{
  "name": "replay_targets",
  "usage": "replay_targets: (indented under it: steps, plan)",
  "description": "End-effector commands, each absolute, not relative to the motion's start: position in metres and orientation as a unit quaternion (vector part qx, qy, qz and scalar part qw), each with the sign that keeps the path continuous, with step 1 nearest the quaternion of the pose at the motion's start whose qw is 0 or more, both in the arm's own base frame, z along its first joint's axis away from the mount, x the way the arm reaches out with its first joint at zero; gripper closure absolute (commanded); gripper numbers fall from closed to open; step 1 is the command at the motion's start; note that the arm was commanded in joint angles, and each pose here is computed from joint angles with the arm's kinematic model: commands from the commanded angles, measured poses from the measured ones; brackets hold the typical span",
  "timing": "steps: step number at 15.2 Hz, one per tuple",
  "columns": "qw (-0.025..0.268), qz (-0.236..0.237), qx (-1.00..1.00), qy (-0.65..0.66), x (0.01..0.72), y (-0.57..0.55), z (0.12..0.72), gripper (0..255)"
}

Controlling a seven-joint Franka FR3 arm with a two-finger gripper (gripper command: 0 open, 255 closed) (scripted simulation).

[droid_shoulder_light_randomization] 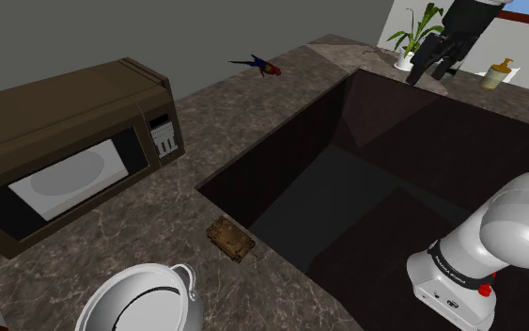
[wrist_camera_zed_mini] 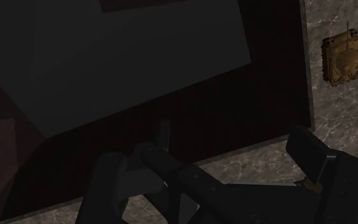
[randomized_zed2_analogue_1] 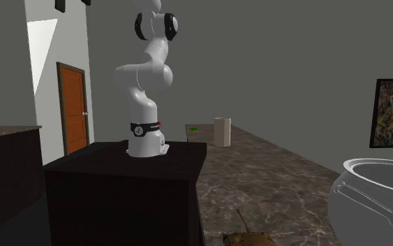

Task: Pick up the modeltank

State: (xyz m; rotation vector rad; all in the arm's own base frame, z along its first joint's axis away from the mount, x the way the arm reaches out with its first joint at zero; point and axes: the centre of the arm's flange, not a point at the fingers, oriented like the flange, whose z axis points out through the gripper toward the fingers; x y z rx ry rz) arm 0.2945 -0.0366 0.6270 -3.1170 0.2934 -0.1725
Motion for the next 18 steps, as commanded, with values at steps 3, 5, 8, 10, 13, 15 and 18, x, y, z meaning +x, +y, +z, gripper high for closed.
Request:
replay_targets:
  steps: [3,5,8,10,13,15,18]
  plan:
    - [0.005,-0.056,-0.995,0.088,0.302,-0.020,0.608,0]
    - [0.007,-0.057,-0.995,0.082,0.309,-0.004,0.590,0]
    - [0.011,-0.058,-0.995,0.074,0.319,0.021,0.562,0]
    - [0.013,-0.059,-0.996,0.068,0.326,0.038,0.543,0]
    - [0.016,-0.061,-0.996,0.060,0.335,0.063,0.515,0]
    - [0.019,-0.062,-0.996,0.054,0.341,0.080,0.497,0]
    - [0.022,-0.063,-0.997,0.046,0.351,0.106,0.470,0]
